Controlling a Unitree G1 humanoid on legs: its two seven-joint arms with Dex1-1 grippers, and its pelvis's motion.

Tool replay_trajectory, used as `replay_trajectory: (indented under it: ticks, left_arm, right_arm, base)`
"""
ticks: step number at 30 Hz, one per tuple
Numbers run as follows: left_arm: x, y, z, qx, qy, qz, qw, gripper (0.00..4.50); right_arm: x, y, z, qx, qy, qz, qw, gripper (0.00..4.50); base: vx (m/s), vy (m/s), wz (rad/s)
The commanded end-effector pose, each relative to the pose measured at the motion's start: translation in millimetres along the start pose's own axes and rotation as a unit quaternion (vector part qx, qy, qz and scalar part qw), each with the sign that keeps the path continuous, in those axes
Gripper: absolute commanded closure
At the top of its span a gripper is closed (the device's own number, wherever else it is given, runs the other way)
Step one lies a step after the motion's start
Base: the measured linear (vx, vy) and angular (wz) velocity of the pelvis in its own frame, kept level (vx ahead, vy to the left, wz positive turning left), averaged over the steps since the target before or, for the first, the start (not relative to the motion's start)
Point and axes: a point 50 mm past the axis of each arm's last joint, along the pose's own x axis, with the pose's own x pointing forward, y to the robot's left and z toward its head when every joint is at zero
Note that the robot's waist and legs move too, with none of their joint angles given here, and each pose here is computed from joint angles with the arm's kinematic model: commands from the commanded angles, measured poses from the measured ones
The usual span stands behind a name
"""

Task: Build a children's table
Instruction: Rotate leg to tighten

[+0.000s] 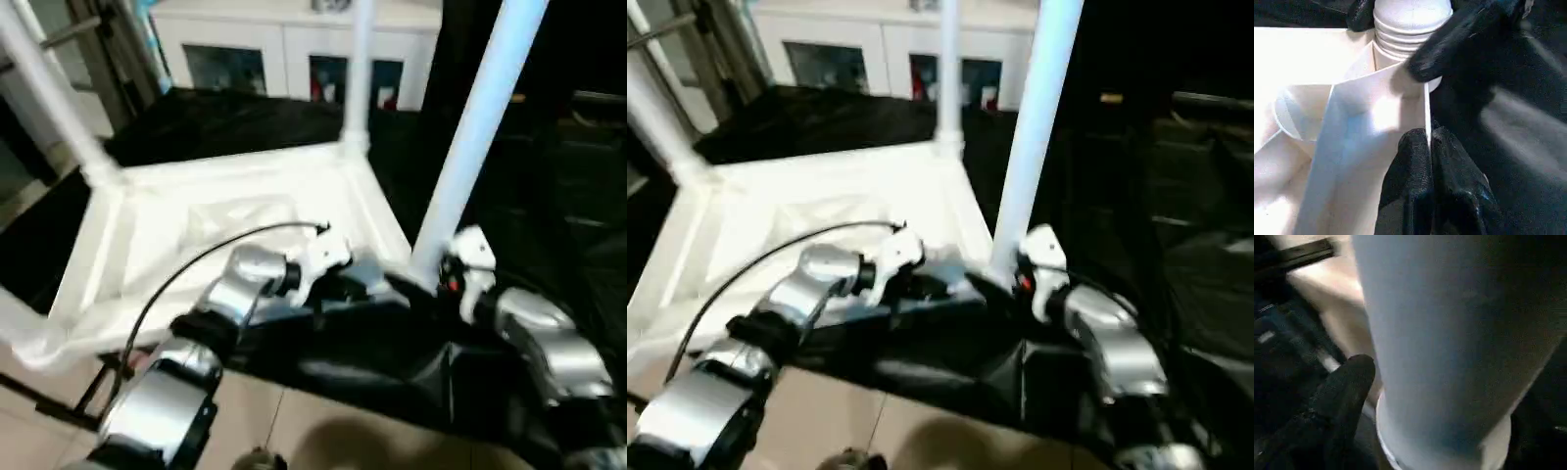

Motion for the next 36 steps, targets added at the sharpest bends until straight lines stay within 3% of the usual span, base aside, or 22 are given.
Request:
replay_trajectory:
  ticks: [1,7,12,17,19,23,26,28,30,31,33,34,36]
  left_arm:
    - [6,-4.2,27.3,0.042,-0.073,-0.036,0.996,4.5]
    - [-1,-7.0,24.2,0.043,-0.068,-0.056,0.995,4.5]
    - [-3,-9.0,22.4,0.041,-0.066,-0.064,0.995,4.5]
    - [1,-7.1,21.0,0.038,-0.058,-0.036,0.997,4.5]
    - [2,-5.6,20.5,0.036,-0.051,-0.027,0.998,4.5]
    - [10,4.3,21.8,0.023,-0.03,0.037,0.999,4.5]
    - [22,12.9,29.5,0.005,-0.026,0.099,0.995,4.5]
    - [25,15.2,31.3,-0.001,-0.023,0.117,0.993,4.5]
    - [33,20.2,37.9,-0.012,-0.021,0.161,0.987,4.5]
    - [33,20.2,37.9,-0.012,-0.021,0.161,0.987,4.5]
    - [39,21.0,44.1,-0.012,-0.029,0.168,0.985,4.5]
    - [41,20.5,45.7,-0.009,-0.031,0.164,0.986,4.5]
    - [42,19.9,47.4,-0.004,-0.034,0.157,0.987,4.5]
  right_arm:
    - [11.1,21.4,-0.1,0.0,0.008,0.094,0.996,0.69]
    - [6.5,22.7,-1.2,0.001,0.021,0.114,0.993,0.95]
    - [8.0,26.6,0.5,0.01,0.015,0.128,0.992,1.51]
    - [18.2,32.2,-3.4,0.037,-0.005,0.113,0.993,1.72]
    - [22.3,31.5,-4.5,0.027,-0.008,0.09,0.996,1.73]
    - [39.8,20.6,-13.3,0.056,0.011,-0.028,0.998,1.74]
    - [55.8,13.2,-16.4,0.088,0.005,-0.123,0.988,1.75]
    - [59.9,11.9,-14.9,0.097,-0.003,-0.141,0.985,1.75]
    - [71.8,7.6,-10.2,0.105,-0.007,-0.207,0.973,1.75]
    - [71.8,7.6,-10.2,0.105,-0.007,-0.207,0.973,1.75]
    - [83.6,14.2,-1.3,0.064,-0.021,-0.199,0.978,1.75]
    - [86.1,17.3,1.0,0.067,-0.031,-0.186,0.98,1.75]
    - [87.7,19.9,3.7,0.099,-0.05,-0.165,0.98,1.2]
  base:
    - [0.0,0.0,0.0]
    - [0.0,0.0,0.0]
    - [0.0,0.0,0.0]
    - [0.0,0.0,0.0]
    - [0.0,0.0,0.0]
    - [0.0,0.0,0.0]
    - [0.0,0.0,0.0]
    - [0.0,0.0,0.0]
    - [0.0,0.0,0.0]
    - [0.0,0.0,0.0]
    - [0.0,0.0,0.0]
    - [0.0,0.0,0.0]
    - [0.0,0.0,0.0]
